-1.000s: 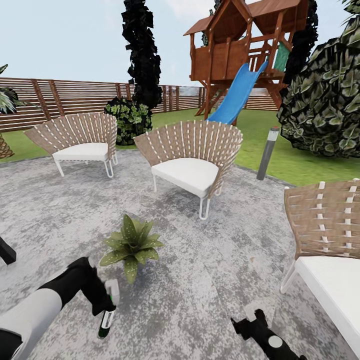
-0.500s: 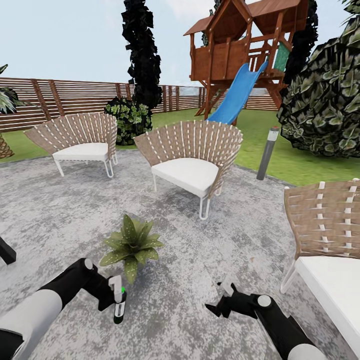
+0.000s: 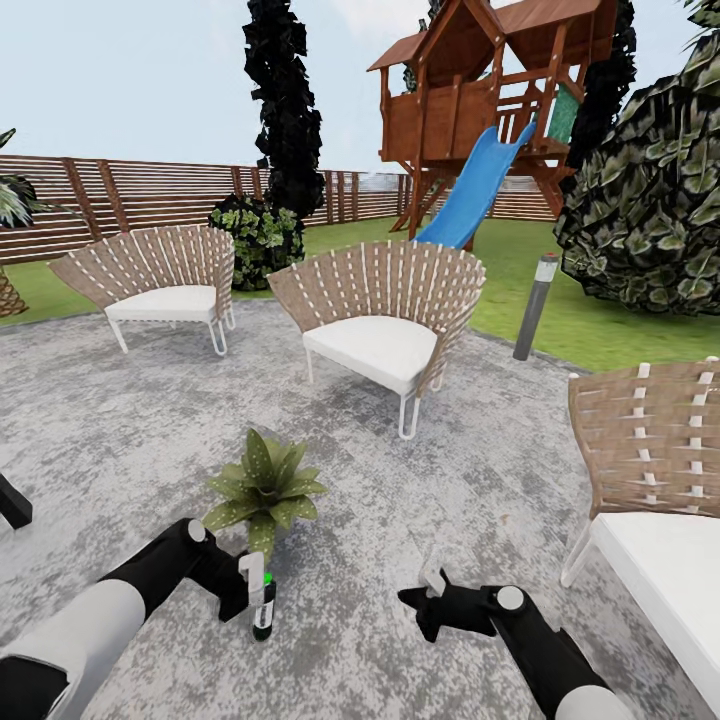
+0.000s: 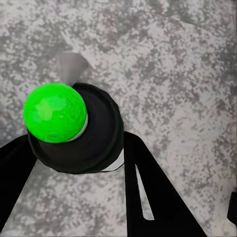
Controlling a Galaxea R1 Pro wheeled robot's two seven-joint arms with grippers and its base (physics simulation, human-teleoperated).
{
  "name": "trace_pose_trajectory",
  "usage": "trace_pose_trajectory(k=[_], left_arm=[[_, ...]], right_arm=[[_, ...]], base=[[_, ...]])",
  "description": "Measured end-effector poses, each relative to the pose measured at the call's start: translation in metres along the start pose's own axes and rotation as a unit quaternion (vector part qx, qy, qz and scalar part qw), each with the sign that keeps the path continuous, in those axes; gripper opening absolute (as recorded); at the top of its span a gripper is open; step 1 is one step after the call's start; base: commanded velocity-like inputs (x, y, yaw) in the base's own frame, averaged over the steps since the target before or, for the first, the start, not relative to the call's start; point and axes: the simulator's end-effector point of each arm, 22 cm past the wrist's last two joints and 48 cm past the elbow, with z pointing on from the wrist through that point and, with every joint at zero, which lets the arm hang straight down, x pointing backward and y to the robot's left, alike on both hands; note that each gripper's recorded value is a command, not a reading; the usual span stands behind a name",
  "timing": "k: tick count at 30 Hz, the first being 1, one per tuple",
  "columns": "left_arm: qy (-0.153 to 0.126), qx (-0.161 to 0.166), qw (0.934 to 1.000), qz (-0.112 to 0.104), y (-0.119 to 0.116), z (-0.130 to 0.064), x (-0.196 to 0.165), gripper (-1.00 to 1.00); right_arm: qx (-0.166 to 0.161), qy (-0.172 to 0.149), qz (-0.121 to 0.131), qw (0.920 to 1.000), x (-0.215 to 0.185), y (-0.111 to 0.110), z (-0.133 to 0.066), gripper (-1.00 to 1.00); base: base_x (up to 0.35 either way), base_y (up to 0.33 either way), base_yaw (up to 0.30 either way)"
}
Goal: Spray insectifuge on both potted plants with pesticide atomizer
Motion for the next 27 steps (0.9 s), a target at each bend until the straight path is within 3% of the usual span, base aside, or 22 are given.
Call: trace_pose_trajectory(k=[4, 9, 12, 19, 27], left_arm=[[-0.007, -0.007, 0.9999, 0.009, 0.001, 0.007, -0.012, -1.00], [-0.019, 0.003, 0.9995, 0.024, -0.009, 0.020, -0.037, -1.00], [-0.023, 0.007, 0.9993, 0.029, -0.014, 0.025, -0.046, -1.00], [-0.007, 0.027, 0.9973, 0.068, -0.031, 0.040, -0.063, -1.00], [-0.009, 0.037, 0.9956, 0.086, -0.041, 0.048, -0.080, -1.00]], right_arm=[[-0.036, 0.009, -0.034, 0.9987, -0.008, 0.028, 0.015, -1.00], [-0.042, 0.003, -0.053, 0.9977, -0.020, 0.032, 0.017, -1.00], [-0.042, 0.001, -0.055, 0.9976, -0.023, 0.033, 0.018, -1.00], [-0.050, -0.010, -0.055, 0.9972, -0.035, 0.044, 0.027, -1.00], [-0.054, -0.016, -0.055, 0.9969, -0.042, 0.050, 0.031, -1.00]], base=[[0.000, 0.000, 0.000], [0.000, 0.000, 0.000], [0.000, 0.000, 0.000], [0.000, 0.000, 0.000], [0.000, 0.000, 0.000]])
